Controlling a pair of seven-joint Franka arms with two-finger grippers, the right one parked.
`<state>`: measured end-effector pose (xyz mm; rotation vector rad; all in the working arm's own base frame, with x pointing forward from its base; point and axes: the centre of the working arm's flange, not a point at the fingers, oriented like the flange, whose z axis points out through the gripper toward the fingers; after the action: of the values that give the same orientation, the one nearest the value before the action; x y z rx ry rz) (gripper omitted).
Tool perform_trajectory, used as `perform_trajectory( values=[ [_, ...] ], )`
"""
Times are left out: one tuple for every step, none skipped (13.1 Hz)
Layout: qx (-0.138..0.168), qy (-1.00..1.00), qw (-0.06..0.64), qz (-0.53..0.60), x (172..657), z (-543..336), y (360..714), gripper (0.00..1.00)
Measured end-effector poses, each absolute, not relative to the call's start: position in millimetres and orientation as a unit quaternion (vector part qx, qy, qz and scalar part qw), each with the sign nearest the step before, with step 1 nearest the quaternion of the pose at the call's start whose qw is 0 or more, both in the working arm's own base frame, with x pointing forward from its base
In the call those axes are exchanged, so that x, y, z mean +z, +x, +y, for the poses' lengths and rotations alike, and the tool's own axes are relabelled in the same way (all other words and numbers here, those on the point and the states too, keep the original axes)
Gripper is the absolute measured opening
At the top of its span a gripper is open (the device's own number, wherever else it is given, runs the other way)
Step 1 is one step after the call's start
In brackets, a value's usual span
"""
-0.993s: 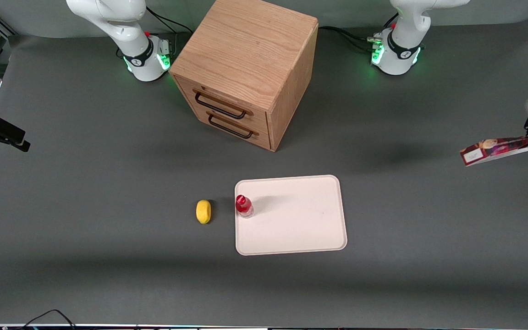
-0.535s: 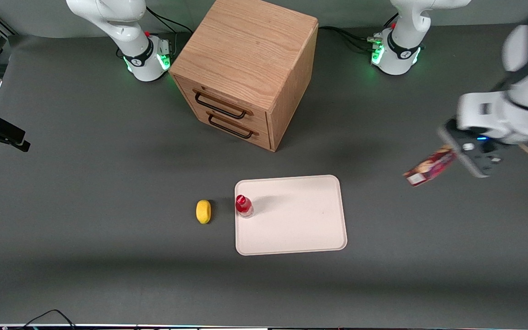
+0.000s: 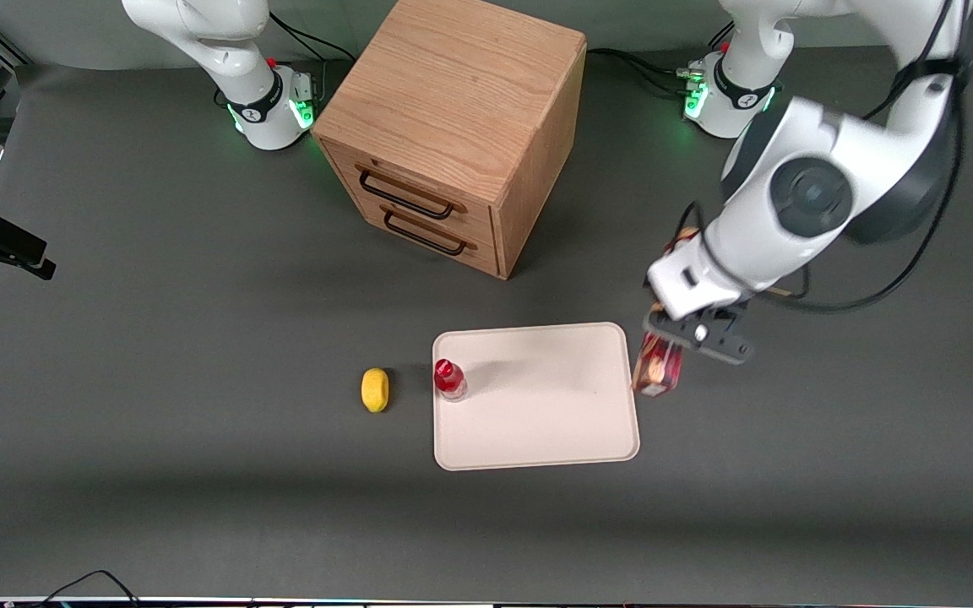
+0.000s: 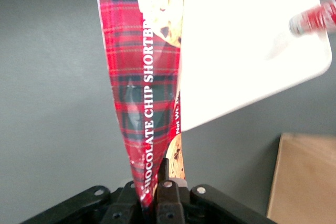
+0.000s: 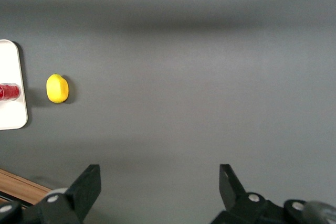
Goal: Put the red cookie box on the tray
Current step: 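Carry the box with the left gripper over the white tray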
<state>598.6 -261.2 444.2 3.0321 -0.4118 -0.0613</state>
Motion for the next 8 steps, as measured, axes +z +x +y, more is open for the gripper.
perform_trajectory(
  values=[
    [-0.015, 0.994, 0.045, -0.103, 425, -266, 607, 0.06],
    [-0.006, 0.996, 0.042, -0.079, 404, -271, 614, 0.06],
    [0.002, 0.998, 0.031, -0.06, 382, -279, 619, 0.06],
    [0.007, 0.999, 0.02, -0.045, 359, -289, 620, 0.06],
    [0.01, 0.999, 0.015, -0.037, 336, -302, 619, 0.06],
    [0.01, 0.999, 0.016, -0.03, 317, -315, 616, 0.06],
    [0.011, 0.999, 0.021, -0.025, 302, -323, 615, 0.06],
    [0.012, 0.999, 0.026, -0.023, 291, -328, 615, 0.06]
  ],
)
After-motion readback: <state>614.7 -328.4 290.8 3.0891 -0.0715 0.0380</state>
